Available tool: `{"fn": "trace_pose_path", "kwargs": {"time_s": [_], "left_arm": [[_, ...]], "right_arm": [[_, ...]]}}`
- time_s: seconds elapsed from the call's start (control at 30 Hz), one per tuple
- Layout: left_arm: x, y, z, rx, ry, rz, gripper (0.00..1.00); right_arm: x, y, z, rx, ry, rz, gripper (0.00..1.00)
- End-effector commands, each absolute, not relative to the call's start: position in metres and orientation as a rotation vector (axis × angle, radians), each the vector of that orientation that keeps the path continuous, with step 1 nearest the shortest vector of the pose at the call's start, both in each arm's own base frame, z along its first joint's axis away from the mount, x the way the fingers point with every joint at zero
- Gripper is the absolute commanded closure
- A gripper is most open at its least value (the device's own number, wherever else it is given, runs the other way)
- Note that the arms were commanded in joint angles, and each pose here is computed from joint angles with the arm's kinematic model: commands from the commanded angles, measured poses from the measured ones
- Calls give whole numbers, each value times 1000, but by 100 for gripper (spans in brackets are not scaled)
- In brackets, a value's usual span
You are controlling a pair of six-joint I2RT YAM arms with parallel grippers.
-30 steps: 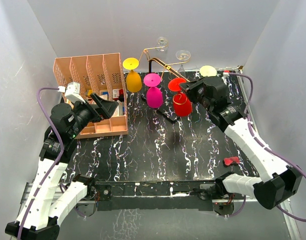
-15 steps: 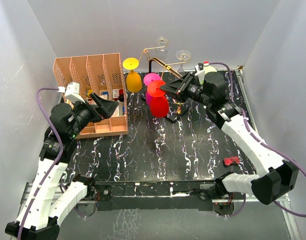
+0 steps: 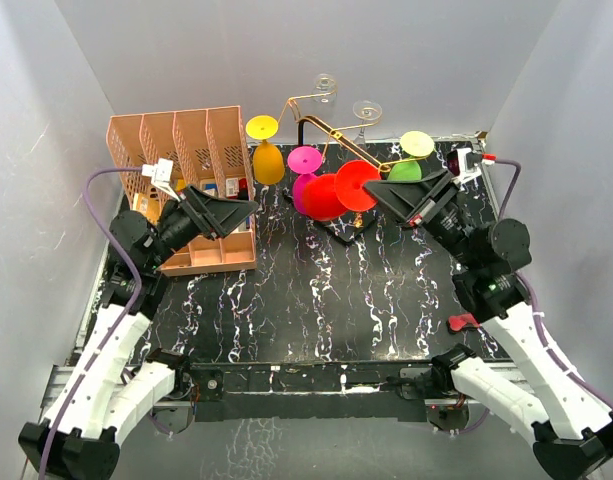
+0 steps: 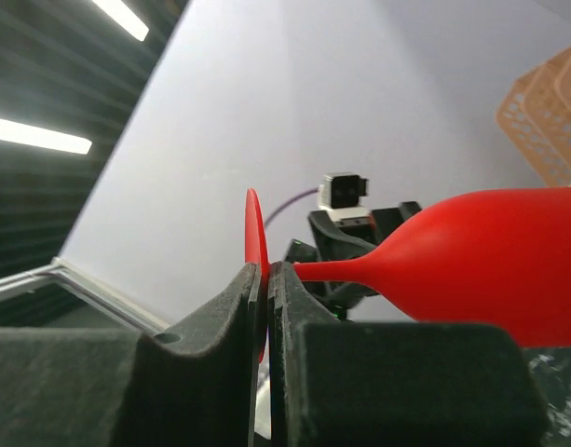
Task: Take the wine glass off the wine glass rack
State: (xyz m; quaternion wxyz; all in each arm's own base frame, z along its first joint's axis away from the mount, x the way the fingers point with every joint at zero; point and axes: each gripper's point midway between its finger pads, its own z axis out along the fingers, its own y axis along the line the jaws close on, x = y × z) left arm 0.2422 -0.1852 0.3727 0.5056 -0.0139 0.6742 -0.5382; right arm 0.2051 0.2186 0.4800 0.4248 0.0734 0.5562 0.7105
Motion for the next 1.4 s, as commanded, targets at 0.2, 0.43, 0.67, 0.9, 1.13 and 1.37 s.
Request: {"fn": "trace_pose_path", "kwargs": {"time_s": [0.2,0.43,0.67,0.9,1.13,1.37], "left_arm": [[192,-211,443,253,1272,-1804,3],[181,-209,449,282,1178,-1918,4],[179,-208,451,275,1161,-1948,8],[177,-203,456,257,1097,-2018,19],[178,-201,457,238,1051,-2077,25],[178,-203,462,261,1034,-2102,47]], "right_arm": [[188,206,543,217,1040,2235,92],[188,213,542,168,1005,2420,92],[191,210,538,198,985,2449,92],[201,215,526,240,1015,2472,92],[206,221,516,246,1060,2494,92],[214,224,504,293,1088,2492,92]]}}
